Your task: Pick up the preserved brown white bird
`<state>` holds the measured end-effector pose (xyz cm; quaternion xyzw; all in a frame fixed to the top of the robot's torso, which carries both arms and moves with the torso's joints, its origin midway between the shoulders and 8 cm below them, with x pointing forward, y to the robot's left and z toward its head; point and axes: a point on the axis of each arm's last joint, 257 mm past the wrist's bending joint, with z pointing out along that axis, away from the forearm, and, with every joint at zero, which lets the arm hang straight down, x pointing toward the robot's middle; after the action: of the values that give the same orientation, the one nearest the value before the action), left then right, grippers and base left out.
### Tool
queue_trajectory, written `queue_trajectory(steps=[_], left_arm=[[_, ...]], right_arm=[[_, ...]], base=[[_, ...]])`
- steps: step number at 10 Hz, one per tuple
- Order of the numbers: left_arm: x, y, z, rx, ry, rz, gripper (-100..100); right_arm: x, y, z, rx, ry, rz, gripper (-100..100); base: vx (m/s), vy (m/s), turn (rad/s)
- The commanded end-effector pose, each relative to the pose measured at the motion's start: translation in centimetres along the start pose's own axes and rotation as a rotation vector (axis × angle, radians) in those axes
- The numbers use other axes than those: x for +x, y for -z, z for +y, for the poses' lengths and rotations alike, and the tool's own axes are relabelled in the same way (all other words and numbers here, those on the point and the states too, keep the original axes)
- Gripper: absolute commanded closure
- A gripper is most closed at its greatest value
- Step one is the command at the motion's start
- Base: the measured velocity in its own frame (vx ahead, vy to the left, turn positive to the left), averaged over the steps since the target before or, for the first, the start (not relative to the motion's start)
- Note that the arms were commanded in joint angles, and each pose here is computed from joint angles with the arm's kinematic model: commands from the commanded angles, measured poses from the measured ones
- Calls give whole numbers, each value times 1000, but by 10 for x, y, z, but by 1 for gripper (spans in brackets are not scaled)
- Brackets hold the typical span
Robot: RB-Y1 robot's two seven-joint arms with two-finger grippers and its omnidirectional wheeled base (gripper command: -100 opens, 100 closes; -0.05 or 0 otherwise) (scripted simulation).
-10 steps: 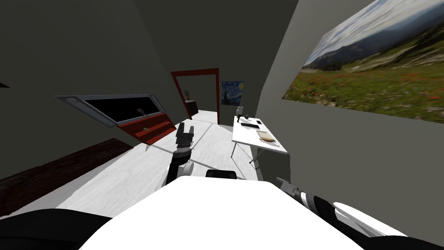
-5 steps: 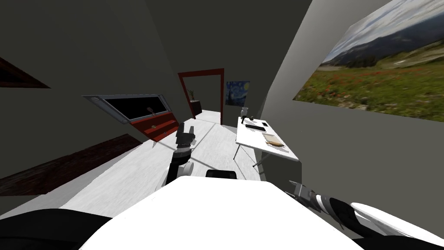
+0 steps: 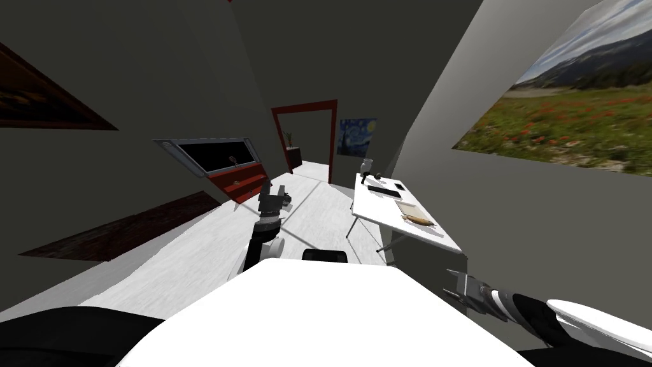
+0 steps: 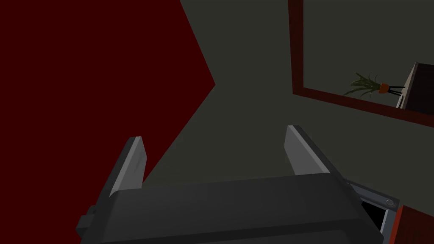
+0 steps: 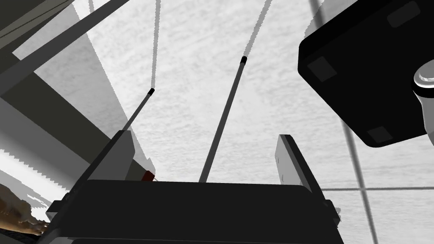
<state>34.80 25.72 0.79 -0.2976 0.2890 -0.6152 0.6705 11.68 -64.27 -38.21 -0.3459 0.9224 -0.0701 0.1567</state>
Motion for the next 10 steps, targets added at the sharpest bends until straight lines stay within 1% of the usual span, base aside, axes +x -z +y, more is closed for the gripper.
queue_trajectory(steps=[1,2,3,4,5,6,8,9,10], left_arm=[[0,0,0,0,0,0,0],[0,0,0,0,0,0,0],[0,0,0,0,0,0,0],[0,0,0,0,0,0,0],[0,0,0,0,0,0,0],[0,0,0,0,0,0,0],[0,0,0,0,0,0,0],[0,0,0,0,0,0,0],[0,0,0,0,0,0,0]], right_arm=[[12,6,-12,18,14,31,-100],[23,17,-31,42,46,71,-100],[27,19,-33,48,43,79,-100],[37,29,-50,71,69,115,-100],[40,31,-53,76,67,123,-100],[52,43,-70,103,86,161,-100],[70,63,-97,146,111,222,-100],[70,63,-97,146,111,222,-100],[82,77,-112,172,121,262,-100]], base=[[39,8,146],[61,13,214],[59,6,92],[68,15,182],[54,-1,97],[57,-6,154],[92,-9,297],[76,-22,86],[100,-36,293]])
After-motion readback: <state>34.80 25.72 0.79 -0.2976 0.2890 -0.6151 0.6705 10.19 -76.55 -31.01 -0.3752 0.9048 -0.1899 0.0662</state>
